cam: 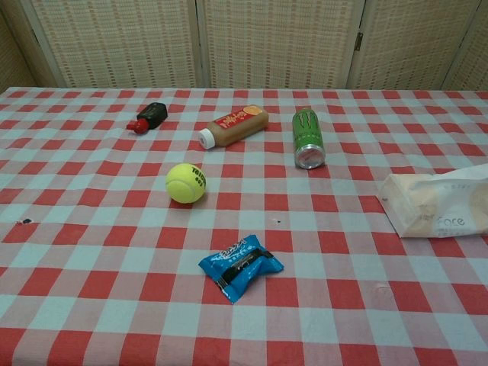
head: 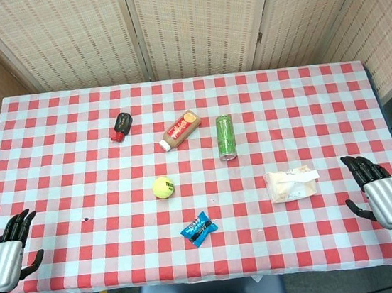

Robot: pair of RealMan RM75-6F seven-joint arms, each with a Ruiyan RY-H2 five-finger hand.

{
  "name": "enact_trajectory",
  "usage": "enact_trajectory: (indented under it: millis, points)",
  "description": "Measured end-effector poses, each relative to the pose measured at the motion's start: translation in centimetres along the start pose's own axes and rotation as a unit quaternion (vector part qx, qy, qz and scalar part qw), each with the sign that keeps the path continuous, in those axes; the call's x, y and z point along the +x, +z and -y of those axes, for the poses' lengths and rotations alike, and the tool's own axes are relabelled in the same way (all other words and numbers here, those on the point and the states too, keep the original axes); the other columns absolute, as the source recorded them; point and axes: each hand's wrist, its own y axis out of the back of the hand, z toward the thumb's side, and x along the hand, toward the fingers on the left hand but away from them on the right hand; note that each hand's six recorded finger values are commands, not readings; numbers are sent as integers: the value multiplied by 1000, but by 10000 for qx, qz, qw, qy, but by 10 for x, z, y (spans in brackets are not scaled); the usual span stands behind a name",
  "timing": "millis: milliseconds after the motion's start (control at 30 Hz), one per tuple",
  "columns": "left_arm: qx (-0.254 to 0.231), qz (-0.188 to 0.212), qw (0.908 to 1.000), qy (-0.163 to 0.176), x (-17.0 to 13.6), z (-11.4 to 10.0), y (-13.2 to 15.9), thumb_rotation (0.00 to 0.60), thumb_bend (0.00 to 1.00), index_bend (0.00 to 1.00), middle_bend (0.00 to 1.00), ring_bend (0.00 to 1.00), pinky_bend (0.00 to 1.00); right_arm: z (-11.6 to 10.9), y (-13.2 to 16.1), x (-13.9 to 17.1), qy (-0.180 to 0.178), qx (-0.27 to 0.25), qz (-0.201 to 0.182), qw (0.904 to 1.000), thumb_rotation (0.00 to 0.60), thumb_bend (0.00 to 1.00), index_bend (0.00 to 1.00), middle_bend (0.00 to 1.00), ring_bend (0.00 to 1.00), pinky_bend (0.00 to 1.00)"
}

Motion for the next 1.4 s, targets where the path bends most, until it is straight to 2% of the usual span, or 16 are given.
enact_trajectory:
  millis: [633,700,767,833,933,1033,1100,1400]
  points:
    - [13,70,10000,-20,-2,0,4,600,383,55,0,29,355,4,0,-10,-64,57,41,10000,600,182,0,116,95,237]
    - [26,86,10000,-23,-3,0,4,600,381,54,0,29,355,5,0,-15,-147,87,19,9999,600,182,23,184,157,242]
    - [10,83,10000,-20,-3,0,4,600,382,55,0,29,355,5,2,-20,-309,114,-18,9995,600,182,83,326,273,296]
    - [-16,63,10000,-25,-3,-1,3,600,385,56,0,29,355,6,3,-24,-493,137,-46,9987,600,182,193,548,474,460]
    - [-40,34,10000,-54,-2,0,2,600,387,56,0,30,356,9,5,-31,-808,202,-91,9965,600,182,304,734,650,634]
    - [-32,54,9999,-80,-2,1,2,600,386,57,0,31,355,15,5,-40,-983,304,-145,9946,600,182,361,824,737,729]
    - [-30,61,9999,-100,-2,2,3,600,385,57,0,32,355,22,7,-47,-997,372,-198,9941,600,182,383,853,765,755]
    - [-82,28,9999,-145,-1,3,1,600,387,58,0,33,355,46,14,-77,-660,479,-269,9963,600,182,390,876,788,779]
